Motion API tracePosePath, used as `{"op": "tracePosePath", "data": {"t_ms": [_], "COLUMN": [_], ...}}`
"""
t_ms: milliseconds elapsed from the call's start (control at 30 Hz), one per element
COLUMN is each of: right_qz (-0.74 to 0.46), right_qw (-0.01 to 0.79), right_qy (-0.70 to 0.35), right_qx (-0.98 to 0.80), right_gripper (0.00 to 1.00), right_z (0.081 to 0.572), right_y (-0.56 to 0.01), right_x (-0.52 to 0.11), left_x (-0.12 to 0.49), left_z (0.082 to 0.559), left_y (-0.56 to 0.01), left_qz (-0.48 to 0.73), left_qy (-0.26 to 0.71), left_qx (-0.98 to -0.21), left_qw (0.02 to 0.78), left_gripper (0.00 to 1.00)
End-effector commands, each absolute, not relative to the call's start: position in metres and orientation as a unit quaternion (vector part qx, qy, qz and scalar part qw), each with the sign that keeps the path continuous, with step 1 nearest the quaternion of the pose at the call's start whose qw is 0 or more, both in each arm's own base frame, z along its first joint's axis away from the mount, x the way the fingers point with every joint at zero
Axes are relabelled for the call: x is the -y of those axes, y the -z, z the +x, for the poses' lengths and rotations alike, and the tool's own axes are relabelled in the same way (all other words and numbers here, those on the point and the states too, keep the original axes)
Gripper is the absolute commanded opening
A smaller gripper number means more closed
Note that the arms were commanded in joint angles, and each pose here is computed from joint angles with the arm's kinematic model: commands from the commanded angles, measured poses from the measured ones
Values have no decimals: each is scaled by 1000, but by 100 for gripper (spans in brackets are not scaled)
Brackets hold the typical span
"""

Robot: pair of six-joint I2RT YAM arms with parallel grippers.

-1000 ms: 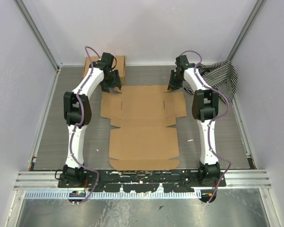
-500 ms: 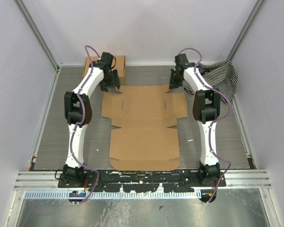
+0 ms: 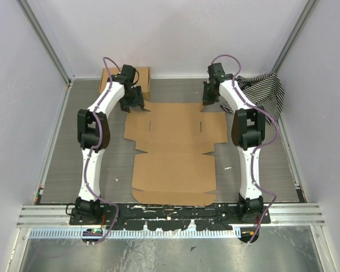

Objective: Fold the paper box

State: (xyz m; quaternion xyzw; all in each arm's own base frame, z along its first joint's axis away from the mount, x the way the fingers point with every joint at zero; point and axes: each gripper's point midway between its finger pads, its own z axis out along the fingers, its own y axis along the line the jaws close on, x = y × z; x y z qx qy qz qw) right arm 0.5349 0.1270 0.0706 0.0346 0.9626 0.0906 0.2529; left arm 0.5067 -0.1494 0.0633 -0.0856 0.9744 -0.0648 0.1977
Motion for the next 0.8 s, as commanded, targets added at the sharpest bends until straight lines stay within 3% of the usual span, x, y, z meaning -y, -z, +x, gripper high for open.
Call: {"op": "tracePosePath", "data": {"t_ms": [0, 467, 767], "right_qz": [19, 7, -2], "right_qw": [299, 295, 297], "right_qy": [-91, -95, -100], "right_qx": [-950, -951, -950], "right_gripper": [8, 7, 5], "right_z": [542, 537, 534], "right_y": [-111, -110, -114], "right_x": [-130, -132, -133], "left_x": [153, 177, 189], "left_z": [515, 538, 554], "left_y": [-59, -45, -67], "left_qz": [-84, -94, -100], "left_qy": [79, 130, 167], "left_qx": [-972, -965, -950], "left_qw": [203, 208, 246], "left_gripper": [72, 70, 65]}}
